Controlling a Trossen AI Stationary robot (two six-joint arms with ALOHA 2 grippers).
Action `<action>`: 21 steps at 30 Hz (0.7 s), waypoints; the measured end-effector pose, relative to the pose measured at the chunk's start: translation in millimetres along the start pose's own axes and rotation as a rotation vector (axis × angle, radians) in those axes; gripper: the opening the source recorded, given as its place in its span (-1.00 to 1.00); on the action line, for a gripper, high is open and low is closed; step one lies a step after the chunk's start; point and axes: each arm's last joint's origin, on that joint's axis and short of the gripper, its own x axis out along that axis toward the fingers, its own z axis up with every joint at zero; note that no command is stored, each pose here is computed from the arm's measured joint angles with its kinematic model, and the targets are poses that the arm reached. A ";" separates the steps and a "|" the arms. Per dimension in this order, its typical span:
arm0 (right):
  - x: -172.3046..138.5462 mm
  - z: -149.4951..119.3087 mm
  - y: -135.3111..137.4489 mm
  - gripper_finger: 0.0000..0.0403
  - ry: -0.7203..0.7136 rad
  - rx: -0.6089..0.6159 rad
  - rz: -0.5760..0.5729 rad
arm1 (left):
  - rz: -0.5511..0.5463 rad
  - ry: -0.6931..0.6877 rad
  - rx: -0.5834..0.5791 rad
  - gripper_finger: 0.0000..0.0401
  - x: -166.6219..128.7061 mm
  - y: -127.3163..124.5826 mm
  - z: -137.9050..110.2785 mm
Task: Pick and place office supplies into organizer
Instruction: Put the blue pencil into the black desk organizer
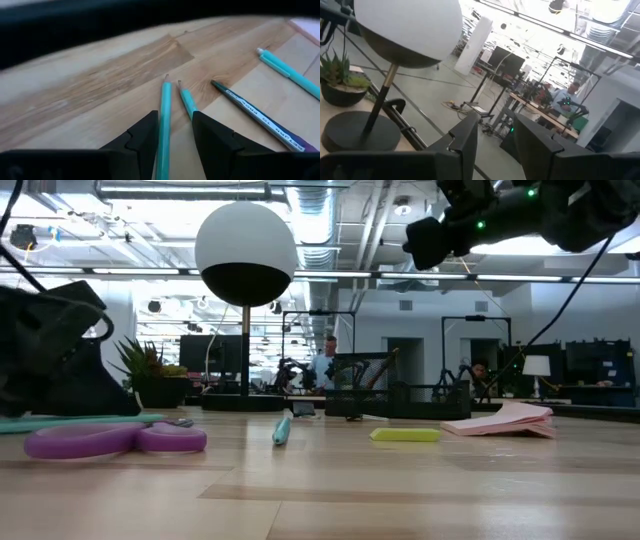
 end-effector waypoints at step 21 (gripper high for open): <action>2.7 3.2 -0.7 -0.41 -0.038 0.014 0.030 | 0.106 -0.017 0.160 -0.43 -1.9 9.4 0.5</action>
